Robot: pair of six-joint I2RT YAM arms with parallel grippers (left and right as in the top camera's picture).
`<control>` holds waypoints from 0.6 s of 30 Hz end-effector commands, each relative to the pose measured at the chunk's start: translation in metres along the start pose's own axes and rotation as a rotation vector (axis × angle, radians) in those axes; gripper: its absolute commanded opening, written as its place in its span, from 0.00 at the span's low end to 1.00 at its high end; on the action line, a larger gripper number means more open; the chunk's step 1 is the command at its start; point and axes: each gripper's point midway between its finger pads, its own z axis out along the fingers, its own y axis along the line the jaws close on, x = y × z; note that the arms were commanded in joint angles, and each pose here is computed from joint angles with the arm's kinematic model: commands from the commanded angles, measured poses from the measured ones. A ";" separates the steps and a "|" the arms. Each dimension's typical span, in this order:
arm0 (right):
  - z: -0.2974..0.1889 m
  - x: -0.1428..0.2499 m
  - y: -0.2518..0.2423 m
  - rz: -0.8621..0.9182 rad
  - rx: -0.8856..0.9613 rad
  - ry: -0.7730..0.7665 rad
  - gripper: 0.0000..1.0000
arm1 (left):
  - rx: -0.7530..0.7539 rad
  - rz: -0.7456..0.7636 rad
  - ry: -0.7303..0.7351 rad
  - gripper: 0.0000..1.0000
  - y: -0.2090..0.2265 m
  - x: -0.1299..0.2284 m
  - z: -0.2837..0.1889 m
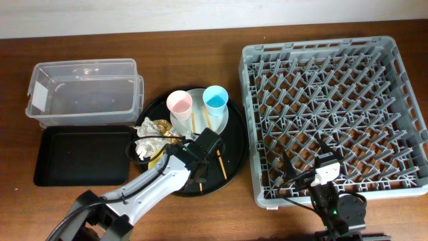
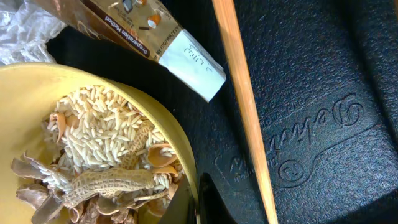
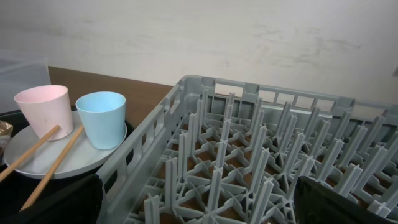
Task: Sort waste into correct bins and load items into the dishwasher rack
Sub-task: 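Grasp the yellow bowl rim with the left gripper and lift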
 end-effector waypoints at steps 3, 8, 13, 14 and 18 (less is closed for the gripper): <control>0.000 0.002 0.001 0.005 -0.003 0.004 0.98 | 0.034 -0.008 -0.091 0.00 -0.002 -0.045 -0.066; 0.000 0.002 0.001 0.005 -0.003 0.004 0.98 | 0.159 -0.125 -0.134 0.00 0.079 -0.059 -0.167; 0.000 0.002 0.001 0.005 -0.003 0.004 0.98 | 0.346 -0.401 -0.157 0.00 0.190 -0.059 -0.152; 0.000 0.002 0.001 0.005 -0.003 0.004 0.98 | 0.401 -0.446 -0.188 0.00 0.204 -0.059 -0.152; 0.000 0.002 0.001 0.005 -0.003 0.004 0.98 | 0.635 -0.640 -0.412 0.00 0.250 -0.056 -0.133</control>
